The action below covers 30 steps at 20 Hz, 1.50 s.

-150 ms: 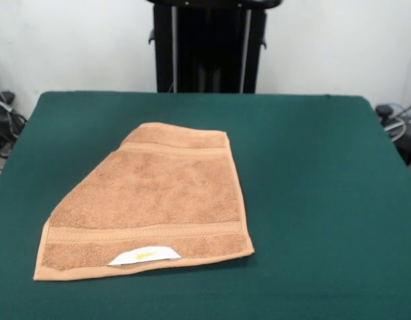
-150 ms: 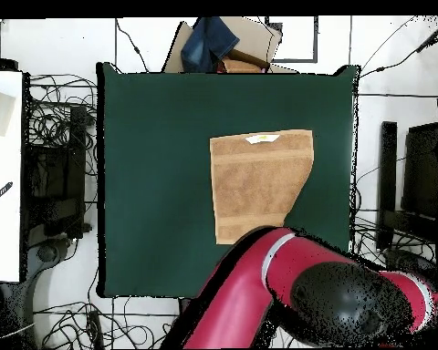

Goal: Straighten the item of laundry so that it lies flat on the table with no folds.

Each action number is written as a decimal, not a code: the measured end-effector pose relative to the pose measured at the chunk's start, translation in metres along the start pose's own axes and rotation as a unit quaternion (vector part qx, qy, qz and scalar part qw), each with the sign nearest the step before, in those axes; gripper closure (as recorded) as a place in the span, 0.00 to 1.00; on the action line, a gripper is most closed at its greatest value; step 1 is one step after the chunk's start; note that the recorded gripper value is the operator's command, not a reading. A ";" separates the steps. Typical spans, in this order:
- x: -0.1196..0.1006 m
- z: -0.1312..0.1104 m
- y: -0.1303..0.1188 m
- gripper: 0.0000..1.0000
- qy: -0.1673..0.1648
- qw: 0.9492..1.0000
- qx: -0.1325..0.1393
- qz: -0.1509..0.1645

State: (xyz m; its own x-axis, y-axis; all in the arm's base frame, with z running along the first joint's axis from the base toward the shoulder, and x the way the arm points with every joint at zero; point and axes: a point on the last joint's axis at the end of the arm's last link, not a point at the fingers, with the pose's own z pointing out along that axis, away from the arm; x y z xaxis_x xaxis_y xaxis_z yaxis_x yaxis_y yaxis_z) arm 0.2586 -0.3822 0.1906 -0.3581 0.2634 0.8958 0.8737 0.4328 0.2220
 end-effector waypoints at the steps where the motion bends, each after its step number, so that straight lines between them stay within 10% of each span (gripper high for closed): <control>1: -0.003 0.001 -0.001 1.00 0.003 1.000 0.001 0.001; 21: -0.037 0.036 -0.051 1.00 0.048 0.997 -0.048 0.026; 26: -0.039 0.042 -0.067 1.00 -0.001 0.999 -0.044 0.010; 30: -0.053 0.047 -0.089 1.00 -0.143 0.988 -0.015 -0.052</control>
State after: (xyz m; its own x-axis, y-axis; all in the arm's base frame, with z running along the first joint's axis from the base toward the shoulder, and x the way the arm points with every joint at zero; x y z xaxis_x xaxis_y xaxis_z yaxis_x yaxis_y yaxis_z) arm 0.1845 -0.3945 0.1055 -0.5205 0.4534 0.7235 0.8354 0.4455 0.3218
